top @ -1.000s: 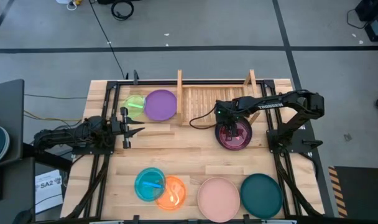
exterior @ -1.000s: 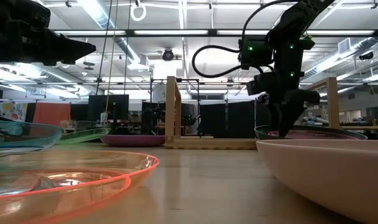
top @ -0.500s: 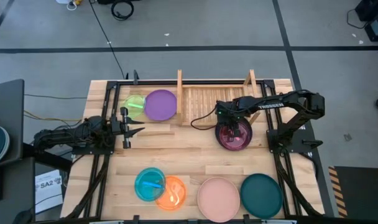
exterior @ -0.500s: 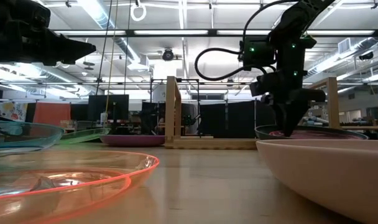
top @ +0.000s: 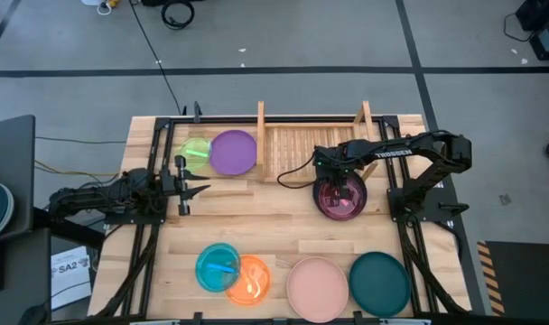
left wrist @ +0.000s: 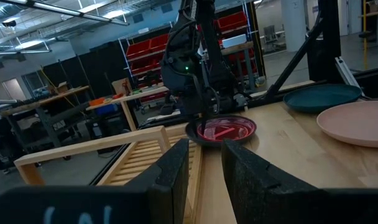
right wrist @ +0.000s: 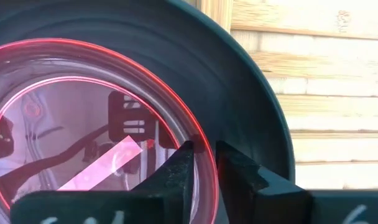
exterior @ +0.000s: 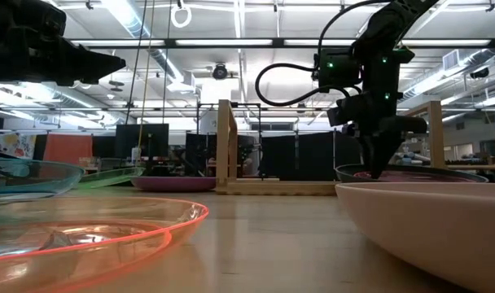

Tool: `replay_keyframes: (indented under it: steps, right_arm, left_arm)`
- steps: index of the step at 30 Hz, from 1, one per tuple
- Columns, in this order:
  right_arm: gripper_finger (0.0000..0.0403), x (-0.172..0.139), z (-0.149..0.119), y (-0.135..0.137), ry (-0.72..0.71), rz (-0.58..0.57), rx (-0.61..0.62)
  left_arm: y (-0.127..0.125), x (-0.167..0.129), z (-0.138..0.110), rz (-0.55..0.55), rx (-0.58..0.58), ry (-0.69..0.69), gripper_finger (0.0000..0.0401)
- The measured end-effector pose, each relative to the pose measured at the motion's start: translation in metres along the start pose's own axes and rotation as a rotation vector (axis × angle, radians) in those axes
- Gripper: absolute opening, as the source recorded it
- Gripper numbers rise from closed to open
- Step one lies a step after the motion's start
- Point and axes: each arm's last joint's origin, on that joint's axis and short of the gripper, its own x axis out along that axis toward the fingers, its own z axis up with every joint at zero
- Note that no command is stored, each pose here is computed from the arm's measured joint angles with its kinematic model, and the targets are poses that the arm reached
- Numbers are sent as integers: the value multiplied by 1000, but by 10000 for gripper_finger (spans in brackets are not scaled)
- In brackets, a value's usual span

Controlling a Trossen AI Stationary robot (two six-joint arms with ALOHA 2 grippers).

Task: Place and stack plates onto a shelf
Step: Put the small pink plate on the shelf

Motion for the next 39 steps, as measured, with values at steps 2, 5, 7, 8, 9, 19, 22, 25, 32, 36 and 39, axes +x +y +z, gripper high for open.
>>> replay_keyframes:
  steps: [2, 5, 7, 8, 9, 19, 22, 25, 32, 36, 39]
  right_arm:
    - [57, 0, 0, 0, 1, 0, 0]
    - [41, 0, 0, 0, 1, 0, 0]
    - [31, 0, 0, 0, 1, 0, 0]
    - [25, 0, 0, 0, 1, 0, 0]
    - [20, 0, 0, 0, 1, 0, 0]
    - [13, 0, 0, 0, 0, 0, 0]
    - [12, 0, 0, 0, 0, 0, 0]
    - [8, 0, 0, 0, 0, 0, 0]
    - [7, 0, -1, 0, 12, 4, -1]
    - [7, 0, -3, 1, 29, 19, -2]
    - [7, 0, -4, 2, 36, 24, -3]
  left_arm:
    - [0, 0, 0, 0, 0, -1, 103]
    - [0, 0, 0, 0, 0, 0, 103]
    - [0, 0, 0, 0, 0, -1, 103]
    - [0, 0, 0, 0, 0, 0, 103]
    - [0, 0, 0, 0, 0, 0, 103]
    - [0, 0, 0, 0, 0, 0, 103]
    - [0, 0, 0, 0, 0, 0, 103]
    - [0, 0, 0, 0, 0, 0, 103]
    - [0, 0, 0, 0, 0, -1, 103]
    - [0, 0, 0, 0, 0, 0, 103]
    - [0, 0, 0, 0, 0, 0, 103]
